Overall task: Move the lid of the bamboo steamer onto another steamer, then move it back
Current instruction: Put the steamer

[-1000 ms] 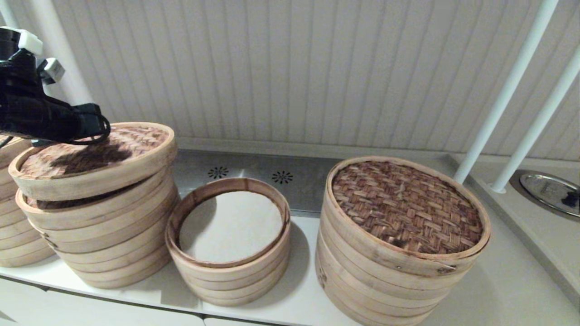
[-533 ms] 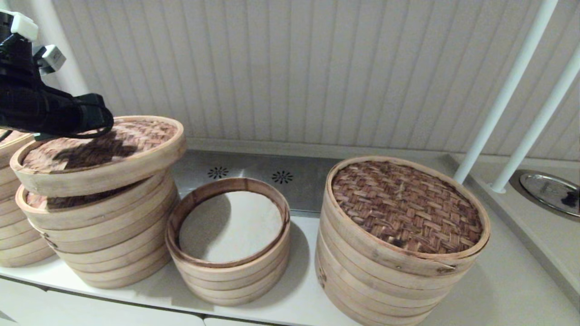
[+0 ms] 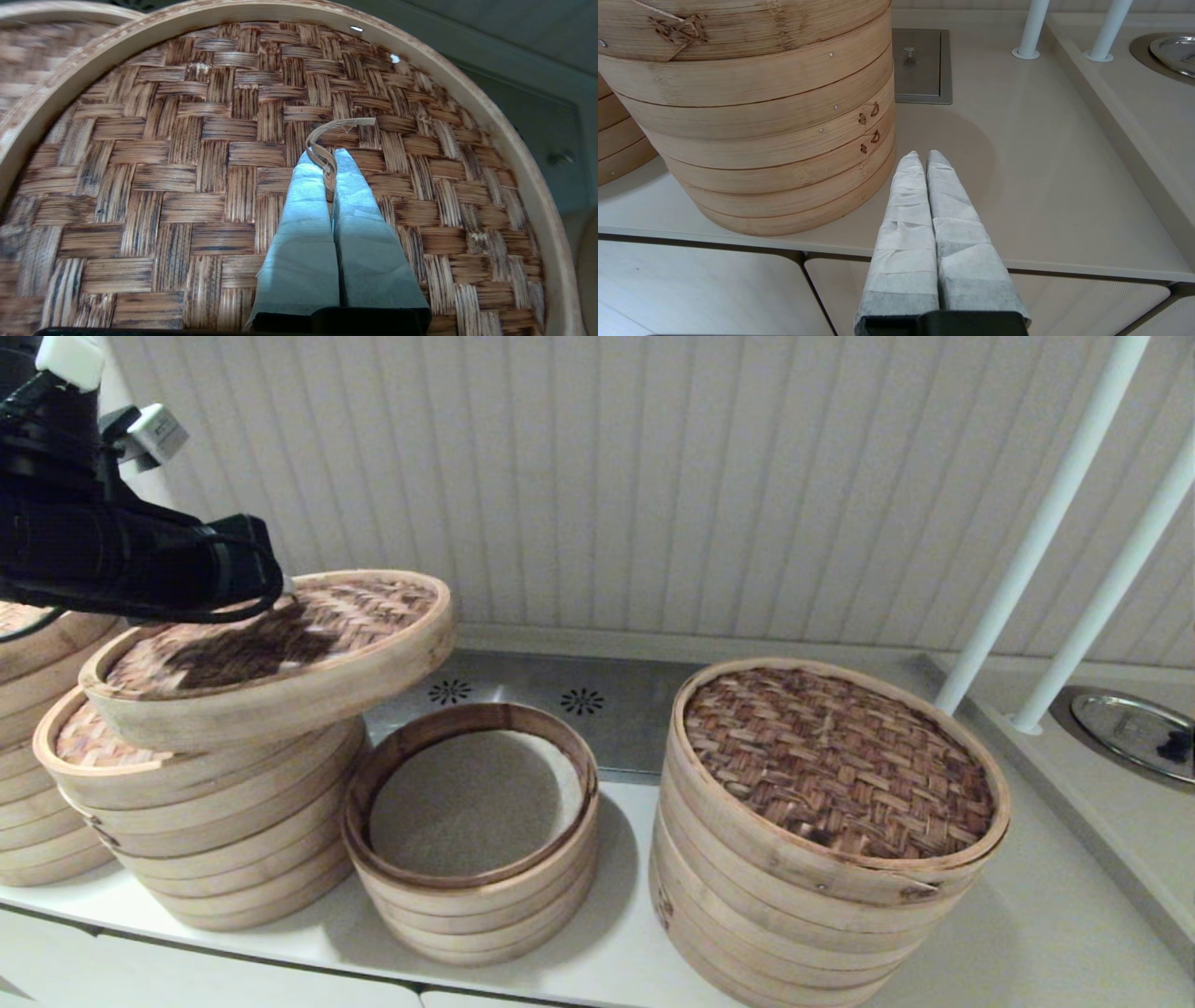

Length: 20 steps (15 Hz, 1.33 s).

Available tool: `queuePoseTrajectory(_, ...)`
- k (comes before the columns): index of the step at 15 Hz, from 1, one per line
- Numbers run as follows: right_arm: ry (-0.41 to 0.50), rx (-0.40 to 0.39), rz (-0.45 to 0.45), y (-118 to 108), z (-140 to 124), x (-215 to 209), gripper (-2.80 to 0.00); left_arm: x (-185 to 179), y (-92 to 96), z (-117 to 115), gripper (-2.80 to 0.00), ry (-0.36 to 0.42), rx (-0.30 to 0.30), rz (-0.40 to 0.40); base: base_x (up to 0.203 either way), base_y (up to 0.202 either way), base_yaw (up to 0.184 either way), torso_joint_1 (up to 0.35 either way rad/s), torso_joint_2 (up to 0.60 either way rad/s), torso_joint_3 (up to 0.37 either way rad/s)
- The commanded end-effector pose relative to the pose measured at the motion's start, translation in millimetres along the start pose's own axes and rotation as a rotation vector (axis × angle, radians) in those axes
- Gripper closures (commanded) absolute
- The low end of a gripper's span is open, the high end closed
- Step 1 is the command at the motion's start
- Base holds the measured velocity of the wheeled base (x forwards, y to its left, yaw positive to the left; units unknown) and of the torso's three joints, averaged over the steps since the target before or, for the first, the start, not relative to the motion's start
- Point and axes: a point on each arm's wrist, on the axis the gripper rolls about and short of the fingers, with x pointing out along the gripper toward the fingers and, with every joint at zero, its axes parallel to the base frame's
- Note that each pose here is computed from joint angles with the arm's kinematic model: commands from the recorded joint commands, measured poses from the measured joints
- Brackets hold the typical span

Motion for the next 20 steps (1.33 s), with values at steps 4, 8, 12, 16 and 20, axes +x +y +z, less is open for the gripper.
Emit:
queuePoseTrajectory(4,0.002,0.0,0.0,0.0,-0.8,0.2,0.0,-15.4,-30.7,-20.6,0.0,0.011,0.052,-0.128,0.0,0.0,0.0,0.0,0.0,0.0)
queuePoseTrajectory(8,0.002,0.0,0.0,0.0,-0.8,0.2,0.0,-11.0,-51.2,-42.9,0.0,0.051,0.096,-0.195,0.0,0.0,0.0,0.0,0.0,0.0)
queuePoseTrajectory(12,0.002,0.0,0.0,0.0,-0.8,0.2,0.0,-1.5,-64.6,-58.7,0.0,0.089,0.126,-0.234,0.0,0.0,0.0,0.0,0.0,0.0)
queuePoseTrajectory(16,0.002,0.0,0.0,0.0,-0.8,0.2,0.0,14.5,-71.8,-72.5,0.0,0.116,0.141,-0.242,0.0,0.0,0.0,0.0,0.0,0.0)
queuePoseTrajectory(20,0.002,0.0,0.0,0.0,-0.8,0.2,0.0,20.7,-80.0,-85.8,0.0,0.138,0.16,-0.259,0.0,0.0,0.0,0.0,0.0,0.0)
